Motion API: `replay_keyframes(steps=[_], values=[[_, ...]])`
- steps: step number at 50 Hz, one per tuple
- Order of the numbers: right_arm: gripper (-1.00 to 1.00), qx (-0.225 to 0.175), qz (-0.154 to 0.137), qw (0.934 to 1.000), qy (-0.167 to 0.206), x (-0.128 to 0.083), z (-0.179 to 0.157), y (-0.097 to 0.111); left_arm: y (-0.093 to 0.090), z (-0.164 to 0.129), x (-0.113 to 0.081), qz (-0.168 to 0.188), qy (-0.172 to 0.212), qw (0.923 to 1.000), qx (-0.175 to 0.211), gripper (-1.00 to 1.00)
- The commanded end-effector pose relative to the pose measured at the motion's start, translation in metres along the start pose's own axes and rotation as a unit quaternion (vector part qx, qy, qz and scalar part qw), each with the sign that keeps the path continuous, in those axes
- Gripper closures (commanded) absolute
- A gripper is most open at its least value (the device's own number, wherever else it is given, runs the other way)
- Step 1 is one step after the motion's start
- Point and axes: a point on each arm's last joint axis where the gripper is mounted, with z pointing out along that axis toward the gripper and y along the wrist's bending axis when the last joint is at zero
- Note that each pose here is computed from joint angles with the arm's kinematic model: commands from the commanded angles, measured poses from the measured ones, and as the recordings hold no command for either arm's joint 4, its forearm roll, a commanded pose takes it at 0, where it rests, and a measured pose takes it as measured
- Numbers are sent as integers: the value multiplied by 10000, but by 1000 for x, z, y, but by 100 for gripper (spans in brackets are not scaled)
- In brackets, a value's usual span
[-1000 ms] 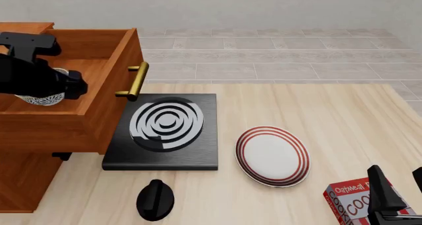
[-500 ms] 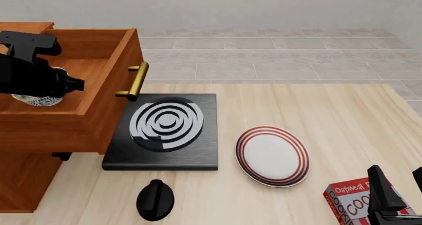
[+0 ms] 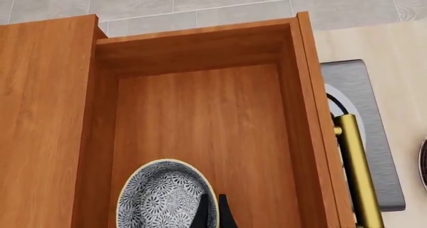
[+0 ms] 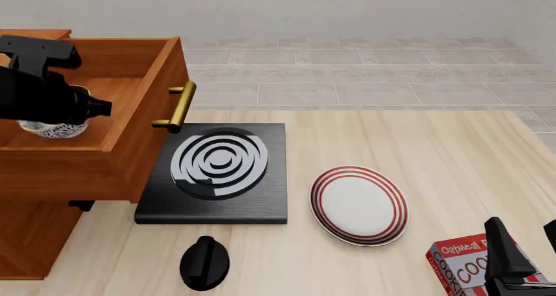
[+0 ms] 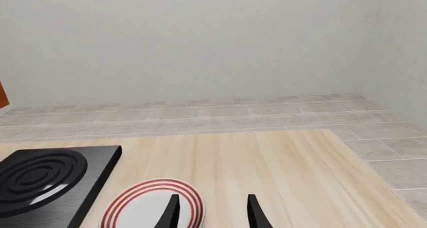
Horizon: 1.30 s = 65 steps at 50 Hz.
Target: Pick the akita bowl in the top layer of the wooden cabinet and place it on the plate.
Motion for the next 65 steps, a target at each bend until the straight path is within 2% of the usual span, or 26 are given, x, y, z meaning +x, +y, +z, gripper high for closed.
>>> replay_keyframes(steps=[1, 29, 43, 50, 65], values=[[-100, 5, -1, 10000, -5, 0, 0, 0, -4, -7, -8, 37, -128, 9999, 65, 100], [-100, -6, -10, 10000, -9, 0, 0, 0, -6, -29, -31, -30, -501, 9987, 102, 100], [-100, -12, -21, 10000, -11, 0, 0, 0, -16, -47, -52, -69, -826, 9962, 261, 100], [-100, -20, -24, 10000, -10, 0, 0, 0, -22, -49, -54, -85, -874, 9955, 347, 100], [-100, -19, -55, 10000, 1, 0, 0, 0, -34, -66, -65, -129, -1232, 9907, 563, 100]])
